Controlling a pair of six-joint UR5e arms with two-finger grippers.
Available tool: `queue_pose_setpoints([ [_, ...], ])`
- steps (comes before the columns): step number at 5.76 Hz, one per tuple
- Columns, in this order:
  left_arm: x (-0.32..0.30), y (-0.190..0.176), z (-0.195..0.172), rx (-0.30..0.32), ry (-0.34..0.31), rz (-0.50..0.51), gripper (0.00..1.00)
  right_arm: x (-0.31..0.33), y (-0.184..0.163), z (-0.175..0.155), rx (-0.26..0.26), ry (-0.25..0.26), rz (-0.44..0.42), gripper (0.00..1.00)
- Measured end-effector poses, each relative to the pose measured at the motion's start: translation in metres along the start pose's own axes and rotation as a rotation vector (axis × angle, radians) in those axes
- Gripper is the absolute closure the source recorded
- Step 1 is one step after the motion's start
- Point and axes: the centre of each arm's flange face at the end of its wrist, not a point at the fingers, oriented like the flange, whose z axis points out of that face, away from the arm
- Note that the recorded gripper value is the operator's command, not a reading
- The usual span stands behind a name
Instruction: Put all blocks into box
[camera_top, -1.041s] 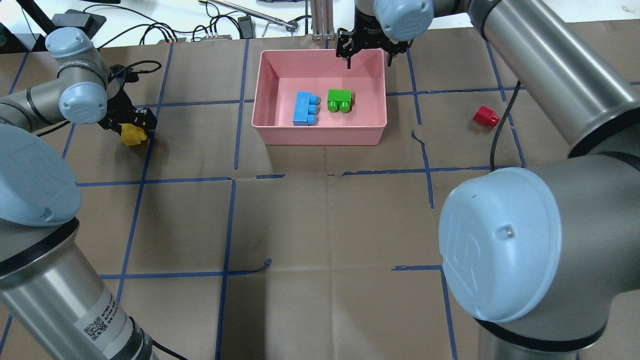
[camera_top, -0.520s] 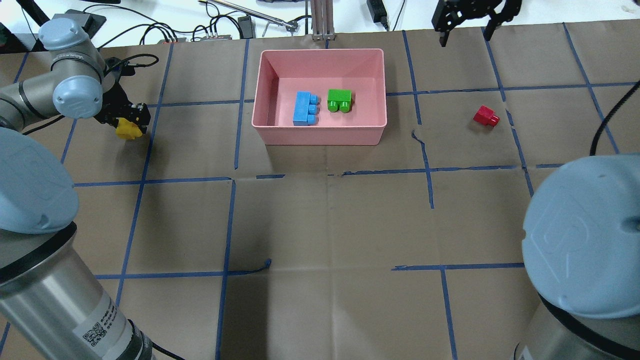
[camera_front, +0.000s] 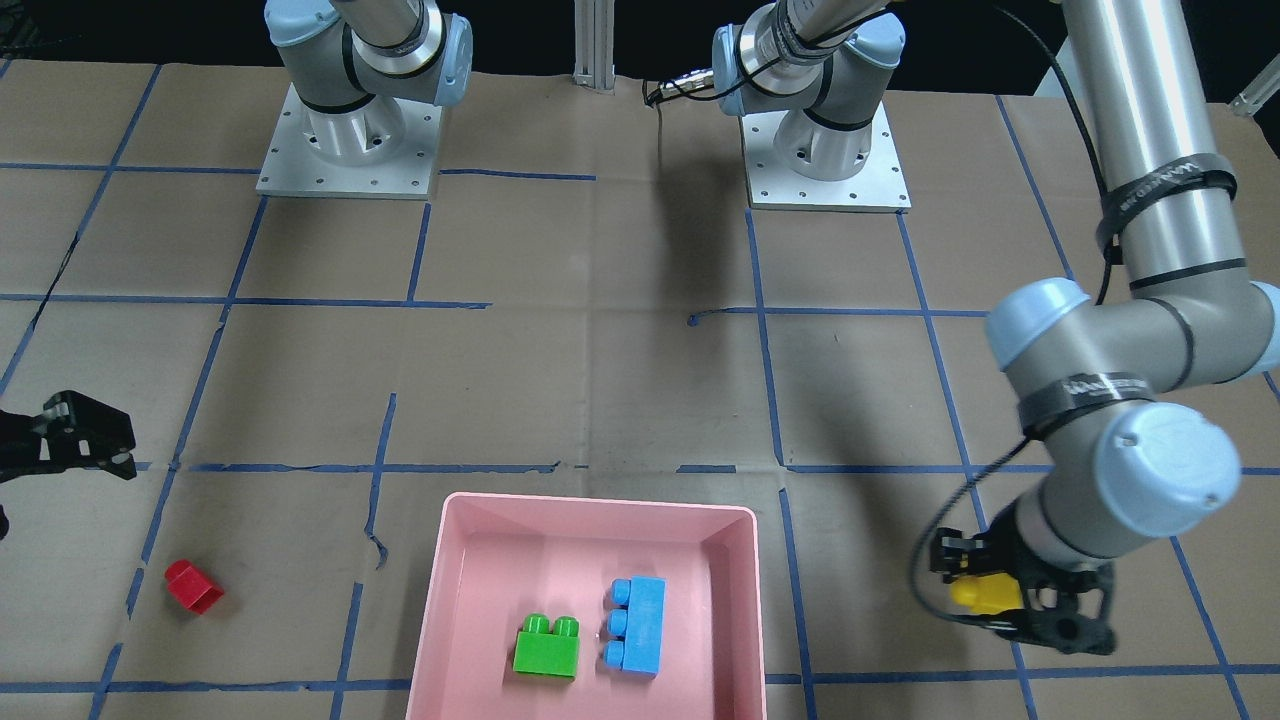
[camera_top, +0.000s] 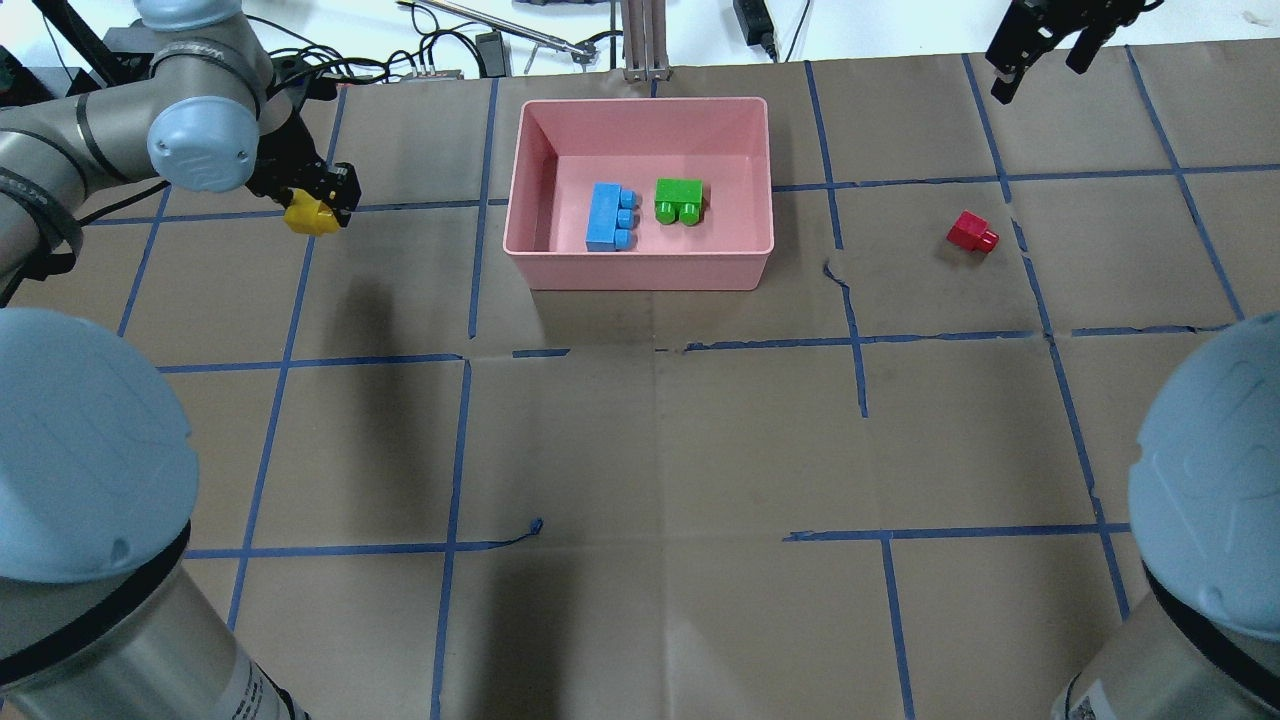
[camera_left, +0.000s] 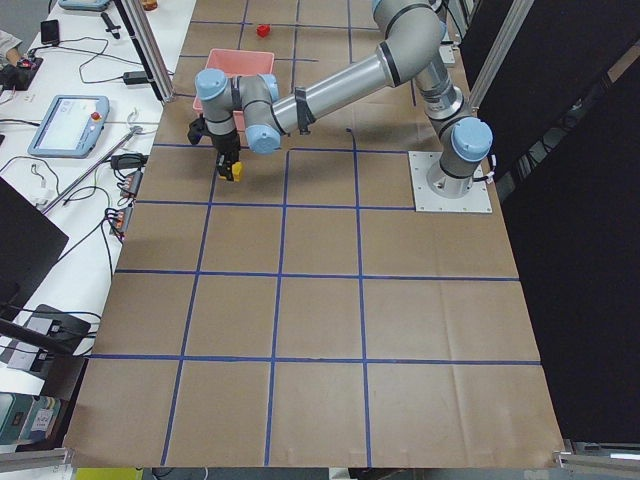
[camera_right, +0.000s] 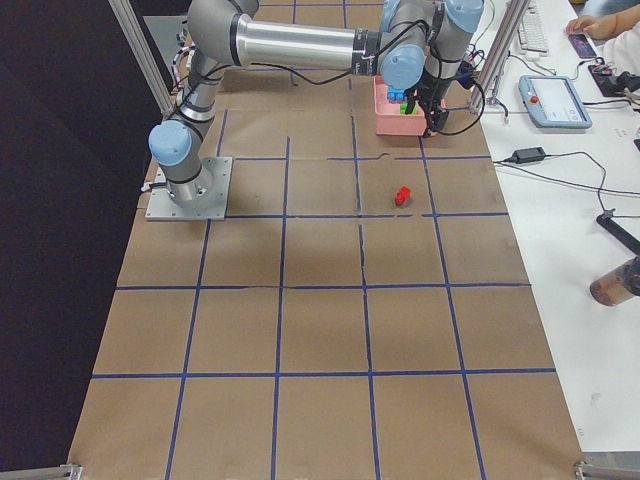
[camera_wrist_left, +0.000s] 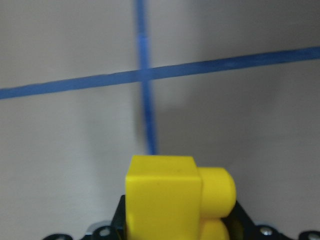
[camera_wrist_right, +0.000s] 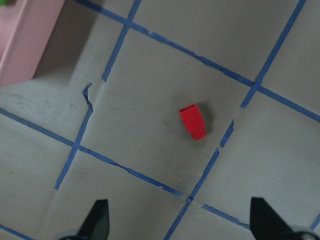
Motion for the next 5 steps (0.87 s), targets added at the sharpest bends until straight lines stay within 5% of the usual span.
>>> queue_pose_setpoints([
  [2,0.115,-0.039,-0.051,0.083,-0.008,0.11,0.96,0.023,0.008,0.068,-0.022,-0.028,-0.083,0.0],
  [4,0.219,-0.067,-0.056,0.119,0.012,0.095,0.83,0.032,0.0,0.159,0.014,0.014,-0.094,0.0],
  [5,0.261,-0.072,-0.03,0.095,0.021,0.096,0.01,0.035,-0.004,0.189,0.021,0.02,-0.101,0.0],
])
